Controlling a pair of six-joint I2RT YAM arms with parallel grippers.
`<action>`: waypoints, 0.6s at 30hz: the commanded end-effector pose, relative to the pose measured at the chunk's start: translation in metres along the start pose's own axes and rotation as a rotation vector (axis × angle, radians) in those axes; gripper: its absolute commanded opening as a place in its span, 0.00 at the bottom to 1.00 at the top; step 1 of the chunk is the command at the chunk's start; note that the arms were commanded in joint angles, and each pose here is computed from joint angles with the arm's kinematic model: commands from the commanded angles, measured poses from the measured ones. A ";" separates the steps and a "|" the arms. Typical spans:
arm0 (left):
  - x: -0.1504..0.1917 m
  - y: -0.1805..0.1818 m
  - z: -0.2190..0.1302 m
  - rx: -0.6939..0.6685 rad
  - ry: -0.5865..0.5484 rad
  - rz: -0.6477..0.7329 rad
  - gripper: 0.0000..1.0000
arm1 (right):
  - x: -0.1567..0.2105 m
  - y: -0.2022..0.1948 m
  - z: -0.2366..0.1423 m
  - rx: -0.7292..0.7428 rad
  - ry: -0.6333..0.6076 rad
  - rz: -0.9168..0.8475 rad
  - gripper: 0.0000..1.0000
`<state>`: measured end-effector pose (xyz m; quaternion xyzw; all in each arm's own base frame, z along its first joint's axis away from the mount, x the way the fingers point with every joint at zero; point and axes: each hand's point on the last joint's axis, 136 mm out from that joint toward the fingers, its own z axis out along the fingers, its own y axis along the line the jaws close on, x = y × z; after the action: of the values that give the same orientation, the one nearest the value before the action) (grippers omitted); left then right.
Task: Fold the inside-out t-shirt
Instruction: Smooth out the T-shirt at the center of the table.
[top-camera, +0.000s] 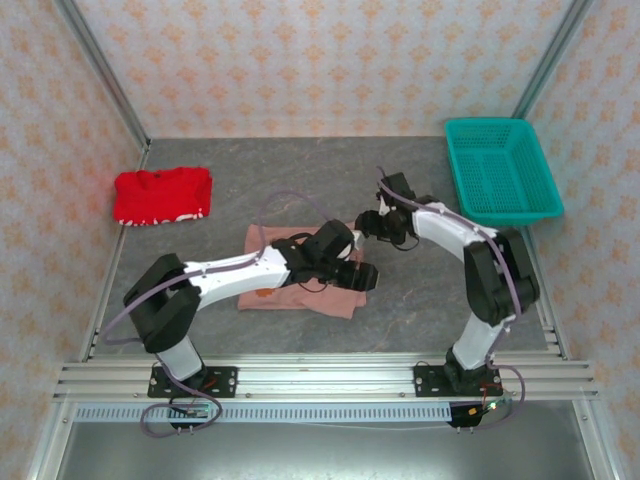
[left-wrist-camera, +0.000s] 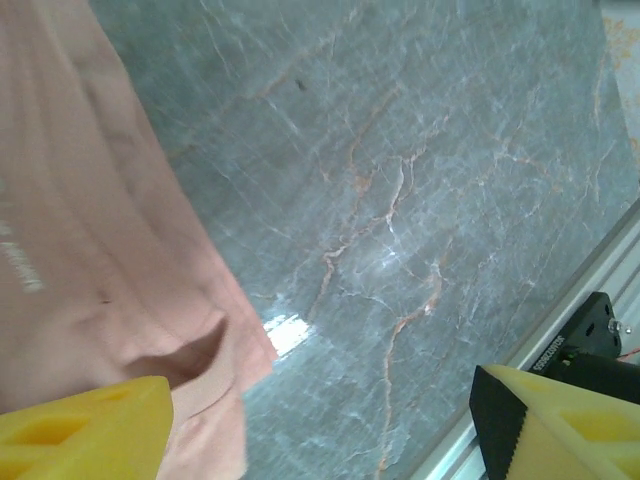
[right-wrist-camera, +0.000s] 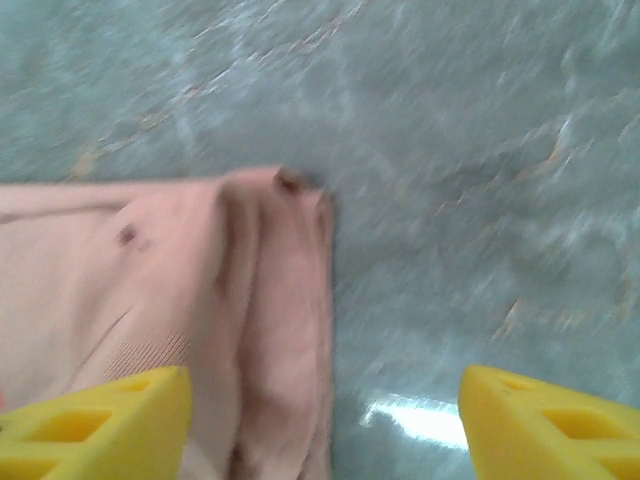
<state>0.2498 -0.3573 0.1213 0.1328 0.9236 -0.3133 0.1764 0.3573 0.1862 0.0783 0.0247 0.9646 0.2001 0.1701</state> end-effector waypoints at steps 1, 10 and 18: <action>-0.007 0.027 -0.040 -0.090 -0.104 0.034 0.80 | 0.010 0.034 -0.014 -0.173 -0.026 -0.001 0.76; 0.007 0.080 -0.063 -0.191 -0.100 -0.087 0.79 | 0.000 0.053 0.023 -0.208 -0.003 -0.003 0.60; 0.018 0.063 -0.048 -0.142 -0.046 -0.017 0.79 | -0.024 0.052 0.019 -0.111 -0.019 -0.060 0.12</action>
<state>0.2546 -0.2679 0.1198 0.0717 0.9414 -0.2535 0.2105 0.3753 0.2412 0.0758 0.0020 0.9479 0.2713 0.1667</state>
